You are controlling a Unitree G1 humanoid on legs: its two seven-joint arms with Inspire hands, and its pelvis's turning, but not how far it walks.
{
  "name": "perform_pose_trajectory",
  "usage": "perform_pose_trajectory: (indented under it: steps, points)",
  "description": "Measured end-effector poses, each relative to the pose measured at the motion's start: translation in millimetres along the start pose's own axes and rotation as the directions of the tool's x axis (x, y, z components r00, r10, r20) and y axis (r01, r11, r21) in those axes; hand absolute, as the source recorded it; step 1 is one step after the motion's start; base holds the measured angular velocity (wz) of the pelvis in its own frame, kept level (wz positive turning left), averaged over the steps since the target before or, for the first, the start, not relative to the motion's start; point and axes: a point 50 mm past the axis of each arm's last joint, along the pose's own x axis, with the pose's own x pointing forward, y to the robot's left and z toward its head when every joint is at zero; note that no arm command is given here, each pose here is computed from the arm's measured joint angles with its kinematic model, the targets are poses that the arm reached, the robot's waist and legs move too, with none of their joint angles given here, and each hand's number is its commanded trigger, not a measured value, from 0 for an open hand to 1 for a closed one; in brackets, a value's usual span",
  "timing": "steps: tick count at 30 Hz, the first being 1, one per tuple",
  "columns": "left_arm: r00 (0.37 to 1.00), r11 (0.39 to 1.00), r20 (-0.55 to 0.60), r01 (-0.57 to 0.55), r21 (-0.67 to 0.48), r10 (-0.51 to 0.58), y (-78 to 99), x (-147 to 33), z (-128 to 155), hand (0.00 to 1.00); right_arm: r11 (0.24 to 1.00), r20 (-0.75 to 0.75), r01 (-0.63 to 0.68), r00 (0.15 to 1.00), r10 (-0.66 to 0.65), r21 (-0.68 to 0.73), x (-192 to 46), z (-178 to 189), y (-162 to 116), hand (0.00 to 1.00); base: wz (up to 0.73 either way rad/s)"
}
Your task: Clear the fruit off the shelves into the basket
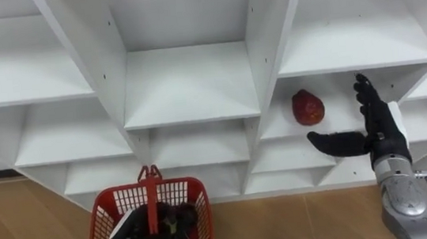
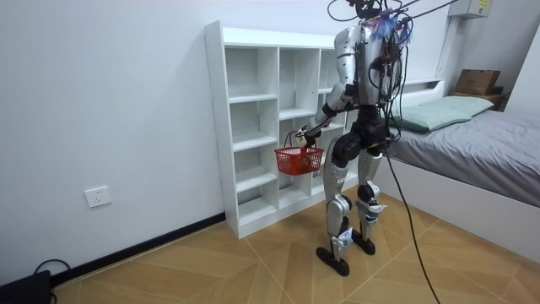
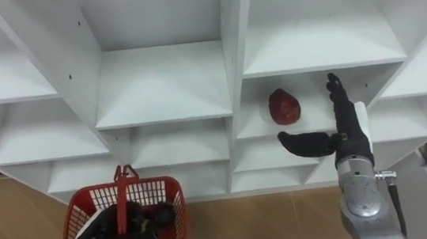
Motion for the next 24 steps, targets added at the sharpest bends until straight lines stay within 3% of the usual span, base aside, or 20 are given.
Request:
perform_pose_trajectory:
  steps: [17, 24]
  points:
    - [1.000, 1.000, -0.027, -0.004, 0.017, 0.005, 3.9, 16.9, 5, 1.00, 0.997, 0.141, 0.037, 0.990, -0.027, -0.065, 38, 47, 1, 0.00, 0.02]
    - [0.999, 0.999, -0.028, 0.025, 0.045, -0.023, -1.2, 22.6, 9, 1.00, 0.997, 0.124, 0.042, 0.992, -0.034, -0.059, 47, 51, 2, 0.00, 0.06]
